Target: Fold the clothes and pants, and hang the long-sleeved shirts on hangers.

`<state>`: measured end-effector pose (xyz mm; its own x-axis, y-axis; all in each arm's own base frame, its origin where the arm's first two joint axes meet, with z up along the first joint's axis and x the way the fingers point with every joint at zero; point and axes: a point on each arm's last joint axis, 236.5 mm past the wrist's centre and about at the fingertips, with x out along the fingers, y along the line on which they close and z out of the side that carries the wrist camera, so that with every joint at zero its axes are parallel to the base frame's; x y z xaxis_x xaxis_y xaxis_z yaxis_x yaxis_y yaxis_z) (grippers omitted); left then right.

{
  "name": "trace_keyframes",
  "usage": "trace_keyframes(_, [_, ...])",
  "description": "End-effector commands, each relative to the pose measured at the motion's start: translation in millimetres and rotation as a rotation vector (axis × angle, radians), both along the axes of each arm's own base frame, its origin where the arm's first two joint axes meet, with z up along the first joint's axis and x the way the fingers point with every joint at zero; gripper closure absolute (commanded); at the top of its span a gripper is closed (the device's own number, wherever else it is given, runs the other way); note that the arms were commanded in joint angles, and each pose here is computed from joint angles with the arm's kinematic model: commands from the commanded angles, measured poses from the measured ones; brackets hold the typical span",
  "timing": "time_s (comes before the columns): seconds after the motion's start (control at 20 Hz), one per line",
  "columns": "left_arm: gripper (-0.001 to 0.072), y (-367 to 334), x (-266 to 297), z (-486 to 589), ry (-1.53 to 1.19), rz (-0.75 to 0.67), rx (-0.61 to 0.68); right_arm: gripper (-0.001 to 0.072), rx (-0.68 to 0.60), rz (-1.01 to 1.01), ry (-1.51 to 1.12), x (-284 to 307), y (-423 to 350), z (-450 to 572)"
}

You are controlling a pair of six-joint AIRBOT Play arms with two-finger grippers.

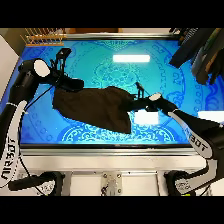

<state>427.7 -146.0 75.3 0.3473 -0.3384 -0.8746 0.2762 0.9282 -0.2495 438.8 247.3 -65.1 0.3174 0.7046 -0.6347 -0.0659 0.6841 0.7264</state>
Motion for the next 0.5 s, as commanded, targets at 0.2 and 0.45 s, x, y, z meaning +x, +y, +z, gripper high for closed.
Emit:
trace_keyframes(0.2, [0.0697, 0, -5, -2, 0.034, 0.033, -0.013, 0.0711, -0.319, -0.427, -0.235, 85, -286, 108])
trace_keyframes(0.45, [0.0697, -1, -1, 0, 0.021, 0.040, -0.017, 0.0711, -0.453, -0.886, -0.131, 6, -483, 142])
